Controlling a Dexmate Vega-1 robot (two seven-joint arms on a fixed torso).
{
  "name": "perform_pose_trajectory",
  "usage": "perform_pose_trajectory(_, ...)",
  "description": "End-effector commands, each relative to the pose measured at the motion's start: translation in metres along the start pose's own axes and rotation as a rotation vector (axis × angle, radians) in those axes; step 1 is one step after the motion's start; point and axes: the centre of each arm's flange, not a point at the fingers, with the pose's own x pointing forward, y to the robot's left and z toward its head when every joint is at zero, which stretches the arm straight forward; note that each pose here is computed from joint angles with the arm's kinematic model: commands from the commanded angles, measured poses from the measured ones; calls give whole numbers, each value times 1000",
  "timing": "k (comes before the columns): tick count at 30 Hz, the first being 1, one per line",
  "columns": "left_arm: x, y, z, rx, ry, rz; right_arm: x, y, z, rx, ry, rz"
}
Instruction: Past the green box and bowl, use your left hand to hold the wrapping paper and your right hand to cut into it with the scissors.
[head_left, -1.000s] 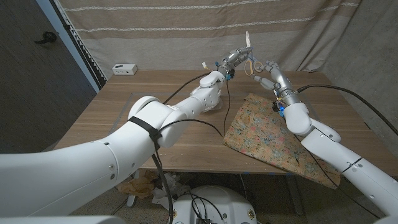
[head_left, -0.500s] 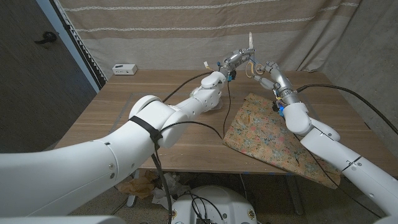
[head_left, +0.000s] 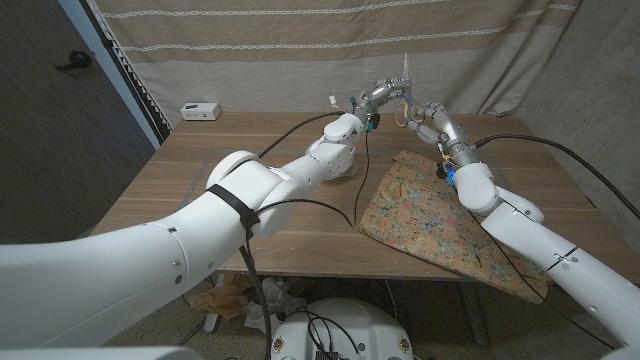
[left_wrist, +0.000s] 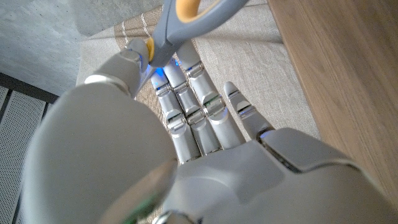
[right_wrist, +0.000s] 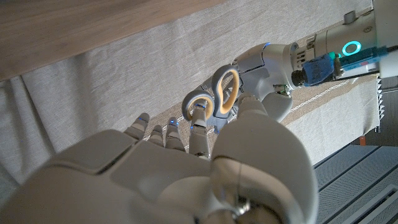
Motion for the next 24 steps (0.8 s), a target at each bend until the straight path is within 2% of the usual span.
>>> perform_pose_trajectory(1,0,1,2,17,-1,-14,5,4,2,2,17,2)
perform_pose_trajectory(24,2,-4,-2,31,28,-4,4,3,1,-9,78,-62)
